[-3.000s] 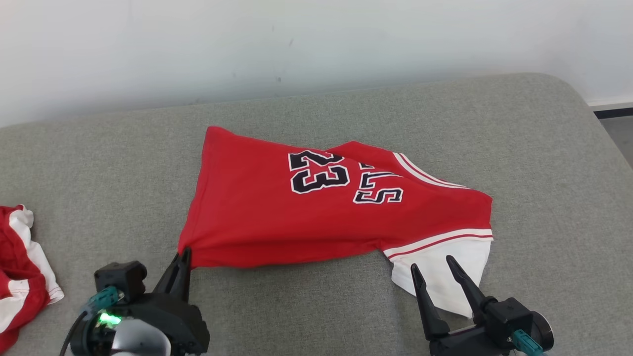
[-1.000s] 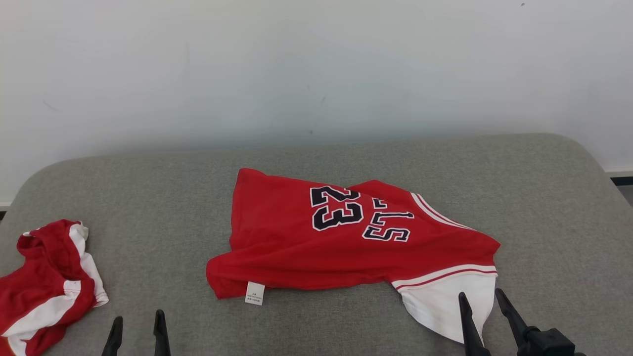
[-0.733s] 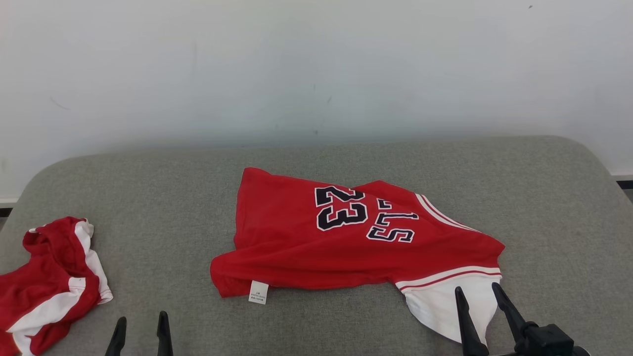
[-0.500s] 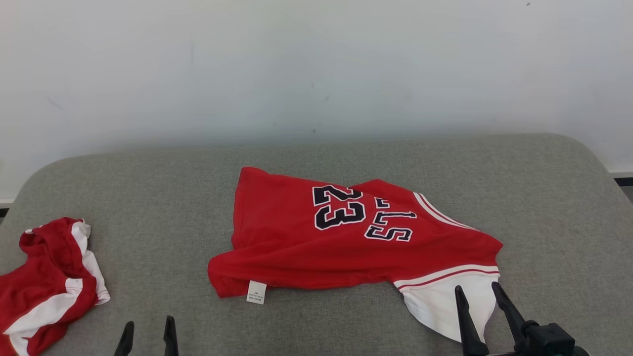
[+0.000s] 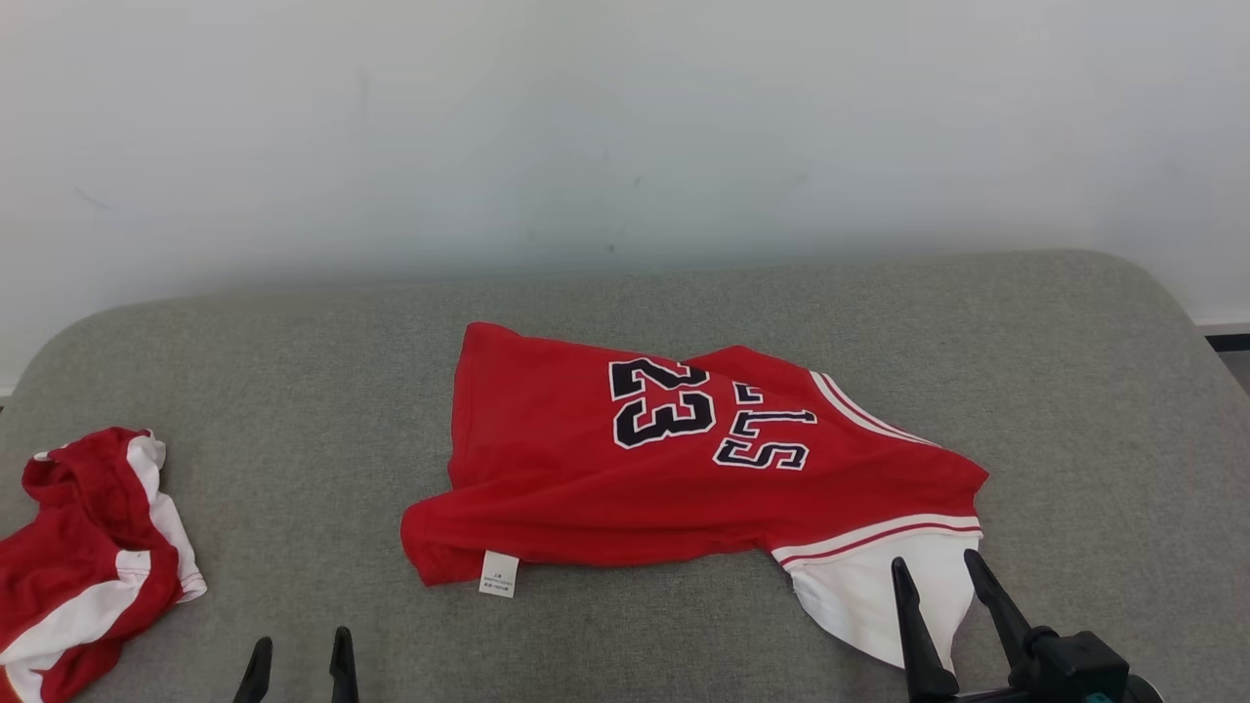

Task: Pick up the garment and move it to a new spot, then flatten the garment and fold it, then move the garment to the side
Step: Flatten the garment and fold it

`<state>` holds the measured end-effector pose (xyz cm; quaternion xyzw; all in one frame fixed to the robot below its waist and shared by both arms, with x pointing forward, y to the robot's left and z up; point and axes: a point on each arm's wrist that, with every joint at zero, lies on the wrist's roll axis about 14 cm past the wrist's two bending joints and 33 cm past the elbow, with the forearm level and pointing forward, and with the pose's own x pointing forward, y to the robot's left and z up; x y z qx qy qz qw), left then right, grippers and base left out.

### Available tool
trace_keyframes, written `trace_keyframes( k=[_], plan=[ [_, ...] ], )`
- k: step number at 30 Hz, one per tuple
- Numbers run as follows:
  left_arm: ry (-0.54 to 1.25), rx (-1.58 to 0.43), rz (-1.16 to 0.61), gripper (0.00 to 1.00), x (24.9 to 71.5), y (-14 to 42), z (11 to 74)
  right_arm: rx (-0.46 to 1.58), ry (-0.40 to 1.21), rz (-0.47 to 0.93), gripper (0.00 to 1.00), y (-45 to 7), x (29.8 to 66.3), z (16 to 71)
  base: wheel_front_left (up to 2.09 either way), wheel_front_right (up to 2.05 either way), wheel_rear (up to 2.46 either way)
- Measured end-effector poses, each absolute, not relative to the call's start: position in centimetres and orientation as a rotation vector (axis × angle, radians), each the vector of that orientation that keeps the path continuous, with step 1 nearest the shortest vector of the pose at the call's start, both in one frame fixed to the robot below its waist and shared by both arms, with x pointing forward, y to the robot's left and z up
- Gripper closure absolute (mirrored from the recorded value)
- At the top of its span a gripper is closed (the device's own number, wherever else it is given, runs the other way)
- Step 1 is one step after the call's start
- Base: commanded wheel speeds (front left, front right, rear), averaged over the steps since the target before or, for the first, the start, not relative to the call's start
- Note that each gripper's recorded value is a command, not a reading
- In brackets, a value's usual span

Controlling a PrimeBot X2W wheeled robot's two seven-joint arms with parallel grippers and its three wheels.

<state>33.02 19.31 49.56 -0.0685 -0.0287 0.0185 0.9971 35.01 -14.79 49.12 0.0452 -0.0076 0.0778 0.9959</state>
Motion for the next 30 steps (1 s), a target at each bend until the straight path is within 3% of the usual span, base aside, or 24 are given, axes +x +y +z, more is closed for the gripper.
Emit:
trace_keyframes(
  k=[6, 20, 30],
  plan=[
    [-0.029, -0.146, 0.005, 0.0, 34.0, 18.3, 48.8, 0.087, 0.002, 0.142, 0.0, -15.3, 35.9, 49.0, 0.0, 0.0, 0.0],
    [0.192, -0.148, -0.083, 0.0, 39.3, 14.7, 42.6, 0.113, 0.357, 0.044, 0.0, -18.3, 36.8, 41.9, 0.0, 0.0, 0.0],
    [0.226, -0.146, -0.099, 0.0, 41.9, 13.3, 41.6, 0.143, 0.525, -0.014, 0.0, -19.8, 35.5, 38.0, 0.0, 0.0, 0.0]
  ],
)
